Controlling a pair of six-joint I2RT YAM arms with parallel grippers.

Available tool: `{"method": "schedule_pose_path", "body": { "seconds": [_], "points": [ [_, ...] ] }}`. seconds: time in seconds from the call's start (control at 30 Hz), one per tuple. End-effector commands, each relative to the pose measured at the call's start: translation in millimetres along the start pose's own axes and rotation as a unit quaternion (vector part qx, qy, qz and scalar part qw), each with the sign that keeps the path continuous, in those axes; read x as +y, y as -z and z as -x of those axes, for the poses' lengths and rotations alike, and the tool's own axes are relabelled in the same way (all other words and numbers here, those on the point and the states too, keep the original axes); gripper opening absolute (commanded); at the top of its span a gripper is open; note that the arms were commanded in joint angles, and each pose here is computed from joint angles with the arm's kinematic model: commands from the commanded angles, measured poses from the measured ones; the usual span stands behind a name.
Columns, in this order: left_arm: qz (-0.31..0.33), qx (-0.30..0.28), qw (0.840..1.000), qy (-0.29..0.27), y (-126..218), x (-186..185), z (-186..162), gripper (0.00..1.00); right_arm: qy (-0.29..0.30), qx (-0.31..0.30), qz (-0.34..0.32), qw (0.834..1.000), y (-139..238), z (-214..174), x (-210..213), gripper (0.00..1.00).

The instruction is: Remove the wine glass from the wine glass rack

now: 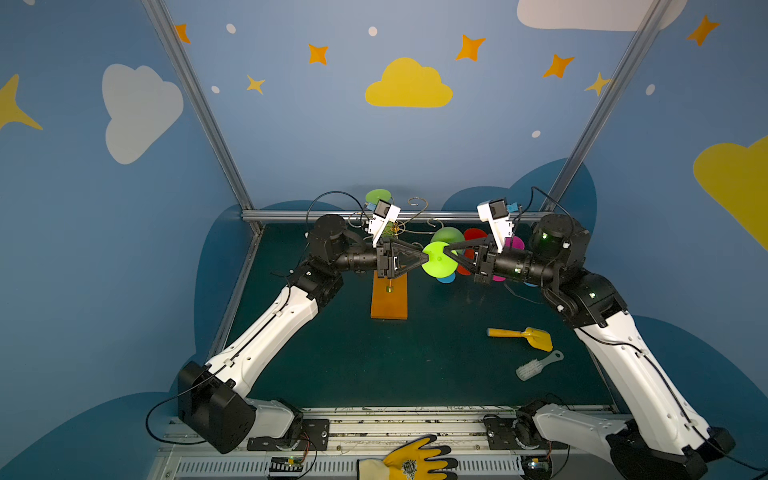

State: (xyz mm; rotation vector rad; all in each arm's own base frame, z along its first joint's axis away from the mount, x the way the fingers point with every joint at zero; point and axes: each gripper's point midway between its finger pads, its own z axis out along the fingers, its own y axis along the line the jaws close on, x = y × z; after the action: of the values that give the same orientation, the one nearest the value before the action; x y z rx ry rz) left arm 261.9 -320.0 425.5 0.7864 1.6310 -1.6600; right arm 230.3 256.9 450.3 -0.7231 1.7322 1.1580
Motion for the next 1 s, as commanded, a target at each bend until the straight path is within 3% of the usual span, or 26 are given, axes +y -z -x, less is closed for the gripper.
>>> {"method": "schedule_pose_path", "body": {
  "seconds": [0.0,0.23,0.47,0.6,0.67,0.77,0.9,0.97],
  "points": [
    [-0.018,0.003,1.0,-0.018,-3.9,-12.3,4.2,0.58,0.006,-0.006,0.007,1.0,-3.0,2.3,4.3,0.0],
    [-0.02,0.005,1.0,-0.013,-4.6,-14.9,2.7,0.38,0.005,0.0,0.008,1.0,-7.8,-0.7,4.7,0.0],
    [-0.021,0.002,1.0,-0.016,-1.7,-20.9,3.0,0.07,0.004,-0.001,0.006,1.0,-8.1,-1.6,6.2,0.0],
    [-0.022,-0.001,1.0,-0.017,1.2,-26.3,4.8,0.03,0.005,-0.002,0.003,1.0,-6.6,-1.3,6.7,0.0],
    [-0.029,-0.002,0.999,-0.016,3.9,-32.2,6.5,0.03,0.012,-0.006,-0.011,1.0,-2.8,-0.1,4.5,0.15],
    [-0.037,-0.004,0.999,-0.005,10.0,-38.2,10.3,0.03,0.031,-0.022,-0.05,0.998,8.8,3.1,-1.8,0.54],
    [-0.037,-0.016,0.999,0.006,21.8,-41.6,15.8,0.03,0.077,-0.053,-0.112,0.989,27.9,6.4,-14.0,0.76],
    [-0.041,-0.019,0.999,0.01,25.9,-45.6,17.6,0.03,0.109,-0.066,-0.14,0.982,35.7,4.8,-21.4,0.82]
  ]
}}
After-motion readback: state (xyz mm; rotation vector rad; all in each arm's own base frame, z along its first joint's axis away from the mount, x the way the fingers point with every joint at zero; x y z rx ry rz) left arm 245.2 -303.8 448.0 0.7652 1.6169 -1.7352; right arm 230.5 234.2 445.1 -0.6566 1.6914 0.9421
